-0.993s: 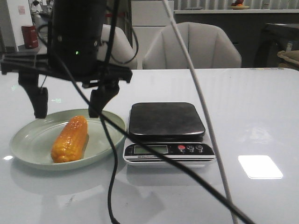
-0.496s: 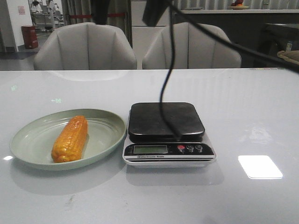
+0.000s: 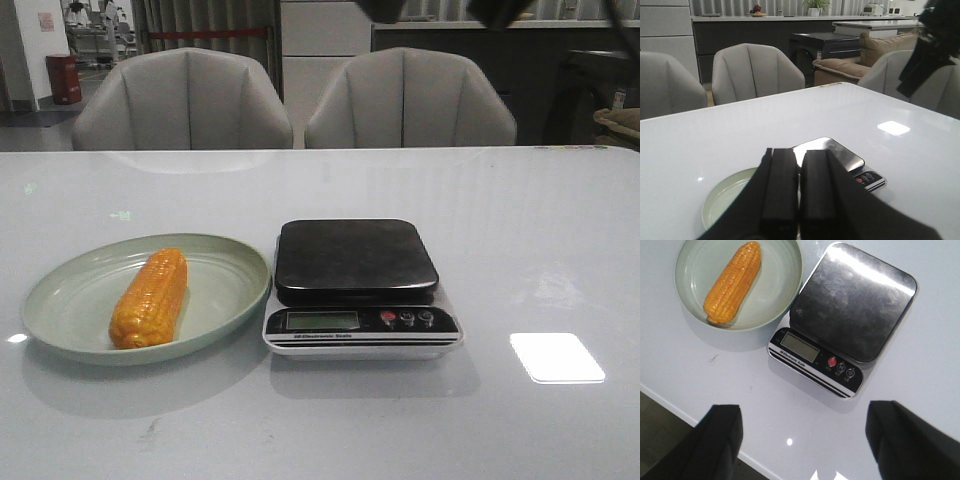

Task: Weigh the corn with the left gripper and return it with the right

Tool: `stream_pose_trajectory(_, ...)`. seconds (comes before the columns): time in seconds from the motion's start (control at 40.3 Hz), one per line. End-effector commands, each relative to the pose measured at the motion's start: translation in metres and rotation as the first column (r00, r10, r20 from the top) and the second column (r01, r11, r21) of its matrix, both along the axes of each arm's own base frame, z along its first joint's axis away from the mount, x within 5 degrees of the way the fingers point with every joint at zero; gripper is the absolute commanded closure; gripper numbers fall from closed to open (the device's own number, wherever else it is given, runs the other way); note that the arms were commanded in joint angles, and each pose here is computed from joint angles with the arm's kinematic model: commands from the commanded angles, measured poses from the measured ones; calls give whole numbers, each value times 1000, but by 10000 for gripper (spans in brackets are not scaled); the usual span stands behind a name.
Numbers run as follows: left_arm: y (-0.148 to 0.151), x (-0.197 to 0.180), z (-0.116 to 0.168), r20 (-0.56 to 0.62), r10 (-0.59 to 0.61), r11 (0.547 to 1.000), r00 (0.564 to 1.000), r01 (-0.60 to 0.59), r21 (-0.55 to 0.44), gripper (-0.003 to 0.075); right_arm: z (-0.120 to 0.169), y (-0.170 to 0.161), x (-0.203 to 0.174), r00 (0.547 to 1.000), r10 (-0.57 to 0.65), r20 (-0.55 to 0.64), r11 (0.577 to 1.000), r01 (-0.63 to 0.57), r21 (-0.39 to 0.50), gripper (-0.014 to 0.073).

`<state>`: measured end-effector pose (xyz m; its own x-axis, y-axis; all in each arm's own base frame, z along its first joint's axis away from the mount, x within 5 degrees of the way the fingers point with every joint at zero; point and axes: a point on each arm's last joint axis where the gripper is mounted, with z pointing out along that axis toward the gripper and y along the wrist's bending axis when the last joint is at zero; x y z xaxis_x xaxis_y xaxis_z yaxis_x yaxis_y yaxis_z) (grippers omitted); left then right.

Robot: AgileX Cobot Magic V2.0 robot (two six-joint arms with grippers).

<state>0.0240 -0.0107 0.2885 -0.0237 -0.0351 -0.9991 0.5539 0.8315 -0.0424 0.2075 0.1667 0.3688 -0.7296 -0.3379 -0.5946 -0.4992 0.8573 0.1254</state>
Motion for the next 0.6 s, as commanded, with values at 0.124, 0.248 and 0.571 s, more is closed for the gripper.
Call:
stream_pose_trajectory(0.124, 0, -2, 15, 77, -13, 998, 997, 17, -54, 588, 5, -49, -57, 971, -16, 240, 990, -18, 139, -13)
stream_pose_trajectory(0.248, 0, -2, 15, 77, -13, 998, 997, 17, -54, 588, -8, -76, -91, 948, -33, 317, 979, -33, 200, -13)
stream_pose_trajectory(0.571, 0, -2, 15, 77, -13, 998, 997, 17, -54, 588, -37, -139, -168, 832, -110, 544, 936, -97, 339, -13)
